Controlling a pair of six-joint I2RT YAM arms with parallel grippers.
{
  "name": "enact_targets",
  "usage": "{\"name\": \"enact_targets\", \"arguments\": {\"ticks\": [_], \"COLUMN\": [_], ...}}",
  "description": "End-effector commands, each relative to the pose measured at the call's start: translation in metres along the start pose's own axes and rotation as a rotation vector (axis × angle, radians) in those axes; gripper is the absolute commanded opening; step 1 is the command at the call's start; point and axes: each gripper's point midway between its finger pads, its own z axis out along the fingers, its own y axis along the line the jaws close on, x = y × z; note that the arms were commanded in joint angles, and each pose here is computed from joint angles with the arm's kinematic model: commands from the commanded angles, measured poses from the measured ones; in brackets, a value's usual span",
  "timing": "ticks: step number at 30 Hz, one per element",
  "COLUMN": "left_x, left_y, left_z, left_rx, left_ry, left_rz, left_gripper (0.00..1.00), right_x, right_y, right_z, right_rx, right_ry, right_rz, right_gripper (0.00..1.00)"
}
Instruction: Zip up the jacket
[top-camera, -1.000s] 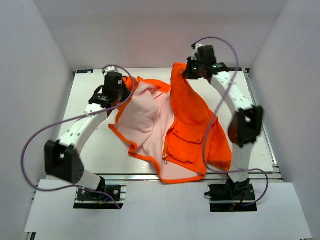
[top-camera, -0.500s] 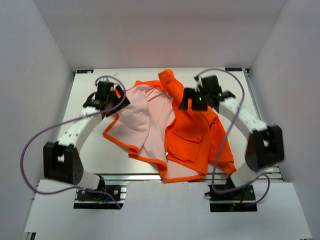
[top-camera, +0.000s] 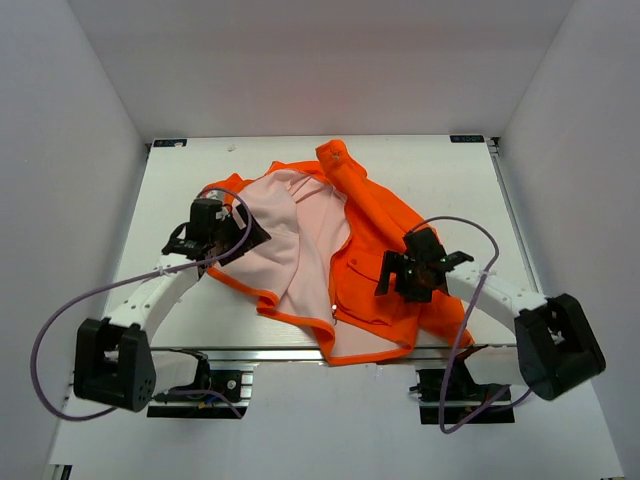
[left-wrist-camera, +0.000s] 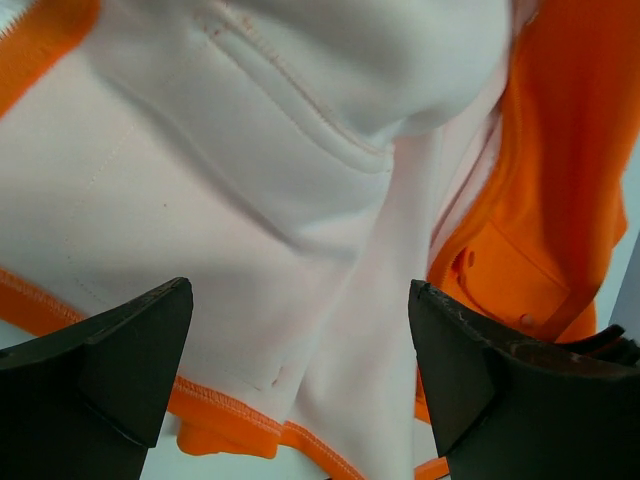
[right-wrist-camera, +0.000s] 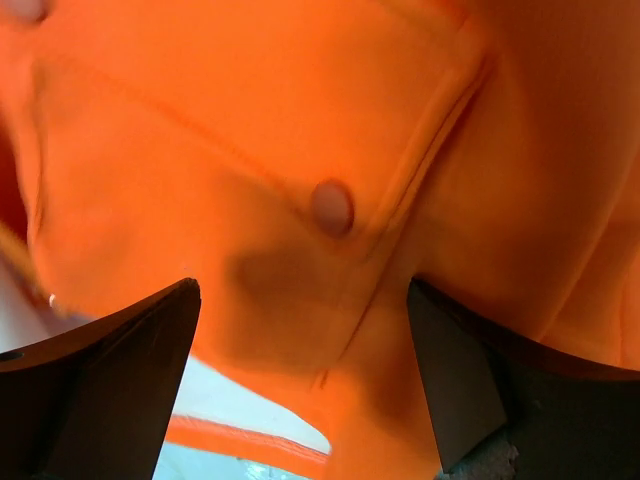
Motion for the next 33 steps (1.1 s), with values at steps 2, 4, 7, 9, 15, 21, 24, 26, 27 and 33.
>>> {"name": "enact_targets", "arguments": {"ticks": [2,4,7,9,15,21,24,26,27,33], "left_x": [0.012,0.012,0.009,-0.006,-0.029,-0.053,-0.05,-0.041,-0.035,-0.004], "left_y": [-0.003,0.005,0.013,0.007,0.005,-0.019,-0.014,-0.006,0.011,0.072], "left_z": [0.026,0.046,0.077,0.094,0.15,0.134,0.1,0.072,0.061,0.011], "left_rx": [0.06,0.036,-0.016,-0.025,-0.077,-0.032,-0.074,-0.108,-0.186,-0.456], "left_ry": [0.043,0.054,0.087,0.087,0.122,0.075,0.048,0.026,0.022,0.016], "left_rz": [-0.003,0.002,0.008,0.021,0.026,0.048,0.014,-0.029,-0.046,-0.155], "left_gripper": [0.98,0.98,0.98,0.98,0.98,0.98,0.98,0.98,0.98,0.98], "right_x": [-0.053,-0.063,-0.108,-0.149,-0.233,-0.274,-0.252,-0.235,-0.228,-0.16], "right_y": [-0.021,-0.039,-0.039,-0.03,-0.039,-0.015,0.003,0.021,0.03,0.043], "right_z": [0.022,0.041,0.056,0.059,0.09,0.047,0.018,0.01,-0.002,0.022], "right_rx": [0.161,0.254,0.272,0.258,0.245,0.168,0.159,0.157,0.143,0.262], "right_ry": [-0.105,-0.069,-0.07,-0.128,-0.169,-0.264,-0.307,-0.332,-0.353,-0.24], "right_rz": [0.073,0.103,0.131,0.135,0.181,0.043,-0.096,-0.222,-0.269,-0.511], "right_gripper": [0.89,0.89,0.89,0.89,0.89,0.89,0.89,0.89,0.89,0.89]}}
